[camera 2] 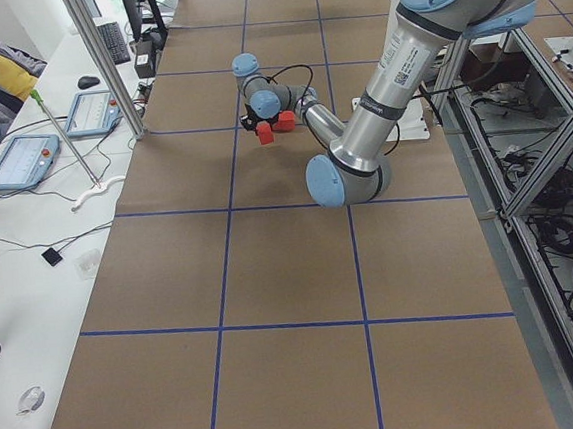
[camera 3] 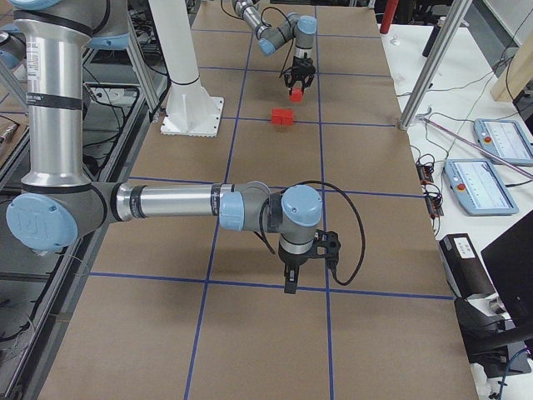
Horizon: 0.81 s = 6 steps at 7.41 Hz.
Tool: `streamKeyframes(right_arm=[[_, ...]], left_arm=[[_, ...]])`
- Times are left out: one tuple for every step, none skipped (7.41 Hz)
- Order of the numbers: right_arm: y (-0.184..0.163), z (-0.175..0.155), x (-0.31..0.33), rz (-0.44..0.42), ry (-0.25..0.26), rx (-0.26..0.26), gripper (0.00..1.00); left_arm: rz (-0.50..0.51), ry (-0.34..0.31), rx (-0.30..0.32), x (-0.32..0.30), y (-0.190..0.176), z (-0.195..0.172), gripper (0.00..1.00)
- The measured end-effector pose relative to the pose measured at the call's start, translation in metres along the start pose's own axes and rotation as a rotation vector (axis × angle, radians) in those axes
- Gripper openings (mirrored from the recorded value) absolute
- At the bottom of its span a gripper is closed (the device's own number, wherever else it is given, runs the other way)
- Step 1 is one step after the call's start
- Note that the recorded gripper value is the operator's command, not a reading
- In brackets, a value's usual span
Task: Form red blocks into L shape at center
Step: 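Lower the red cube beside the nearer centre cube, on the left gripper's side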
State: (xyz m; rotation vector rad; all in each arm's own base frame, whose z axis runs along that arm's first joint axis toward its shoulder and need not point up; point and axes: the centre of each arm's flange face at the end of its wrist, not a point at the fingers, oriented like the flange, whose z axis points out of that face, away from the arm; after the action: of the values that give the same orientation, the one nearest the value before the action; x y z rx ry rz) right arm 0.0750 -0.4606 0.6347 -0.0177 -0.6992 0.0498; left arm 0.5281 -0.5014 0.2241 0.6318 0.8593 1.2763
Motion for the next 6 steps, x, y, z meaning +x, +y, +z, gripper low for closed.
streamKeyframes(right_arm=[[0.0, 0.0, 0.0, -0.001, 0.0, 0.0, 0.99], [-0.001, 0.0, -0.001, -0.002, 0.0, 0.001, 0.99], [-0.001, -0.001, -0.001, -0.003, 0.0, 0.002, 0.99], [-0.002, -0.001, -0.002, -0.004, -0.001, 0.003, 0.99], [-0.002, -0.002, -0.002, -0.005, -0.001, 0.004, 0.99], [-0.002, -0.002, -0.002, -0.006, -0.002, 0.005, 0.99]], left_arm=[[0.021, -0.004, 0.006, 0.008, -0.014, 0.003, 0.0], [0.052, -0.02, 0.005, 0.016, -0.023, 0.008, 0.0], [0.094, -0.04, 0.0, 0.022, -0.028, 0.013, 0.0], [0.129, -0.056, -0.008, 0.024, -0.03, 0.017, 0.0], [0.148, -0.065, -0.016, 0.029, -0.031, 0.021, 0.0], [0.159, -0.068, -0.025, 0.036, -0.033, 0.029, 0.0]])
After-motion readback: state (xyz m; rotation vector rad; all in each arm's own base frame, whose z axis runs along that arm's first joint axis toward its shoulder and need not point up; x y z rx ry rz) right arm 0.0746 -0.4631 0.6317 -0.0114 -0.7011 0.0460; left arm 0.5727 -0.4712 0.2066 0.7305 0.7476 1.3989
